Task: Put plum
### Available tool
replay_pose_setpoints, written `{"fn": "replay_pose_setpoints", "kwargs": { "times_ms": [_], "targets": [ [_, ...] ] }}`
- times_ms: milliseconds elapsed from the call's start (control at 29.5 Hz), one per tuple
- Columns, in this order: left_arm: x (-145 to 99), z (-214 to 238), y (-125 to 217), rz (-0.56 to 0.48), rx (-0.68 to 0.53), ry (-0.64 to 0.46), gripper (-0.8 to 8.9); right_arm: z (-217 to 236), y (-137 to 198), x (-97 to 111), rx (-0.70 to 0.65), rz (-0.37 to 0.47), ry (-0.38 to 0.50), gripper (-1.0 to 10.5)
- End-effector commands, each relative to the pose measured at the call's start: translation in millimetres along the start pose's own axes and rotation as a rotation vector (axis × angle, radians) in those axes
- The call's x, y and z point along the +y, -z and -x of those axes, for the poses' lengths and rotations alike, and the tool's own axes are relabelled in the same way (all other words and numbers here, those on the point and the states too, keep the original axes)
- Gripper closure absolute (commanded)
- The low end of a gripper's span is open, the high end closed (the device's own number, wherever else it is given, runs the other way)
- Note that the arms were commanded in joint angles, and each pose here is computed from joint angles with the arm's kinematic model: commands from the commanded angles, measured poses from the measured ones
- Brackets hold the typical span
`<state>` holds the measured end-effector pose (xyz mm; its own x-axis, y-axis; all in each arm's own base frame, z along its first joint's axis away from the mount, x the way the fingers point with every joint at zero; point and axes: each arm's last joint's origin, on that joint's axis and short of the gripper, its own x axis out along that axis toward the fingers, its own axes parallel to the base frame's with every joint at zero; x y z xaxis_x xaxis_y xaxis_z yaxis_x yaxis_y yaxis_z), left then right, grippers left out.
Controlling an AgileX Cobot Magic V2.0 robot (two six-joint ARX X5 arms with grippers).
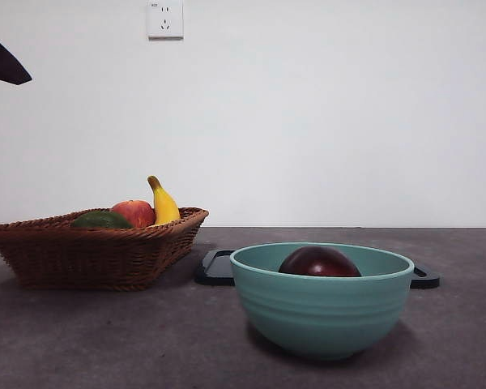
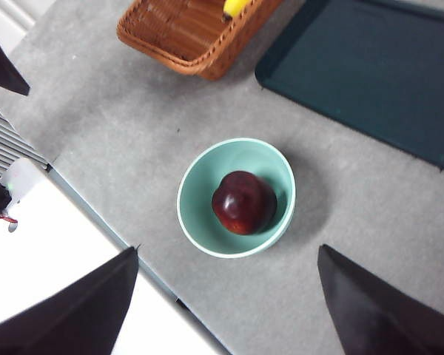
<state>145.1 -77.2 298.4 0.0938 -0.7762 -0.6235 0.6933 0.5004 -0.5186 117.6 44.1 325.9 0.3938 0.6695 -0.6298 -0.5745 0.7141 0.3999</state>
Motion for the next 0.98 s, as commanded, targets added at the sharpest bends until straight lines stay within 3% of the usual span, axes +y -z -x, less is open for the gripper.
{"fn": "replay_pose_setpoints", "kwargs": {
  "times_ms": [34,271,475,983],
  "targets": [
    [-1,0,-3,-0.026,-0.008,0.008,4.13,-4,-4,-2,0.033,-0.035,-0.002,5.6],
    [-1,0,-3,-0.026,-0.009,0.008,4.13,-29,-6,-13,0.153,-0.08,0.039,5.6],
    [-1,0,-3,-0.026,-0.009,0.008,4.13,-66,-4,-22,0.213,-0.094,0.015,5.6],
    [-1,0,-4,-0.031,-0.014,0.007,4.13,-141,-7,-40,0.272,-0.045,0.119,6.3]
  ]
}}
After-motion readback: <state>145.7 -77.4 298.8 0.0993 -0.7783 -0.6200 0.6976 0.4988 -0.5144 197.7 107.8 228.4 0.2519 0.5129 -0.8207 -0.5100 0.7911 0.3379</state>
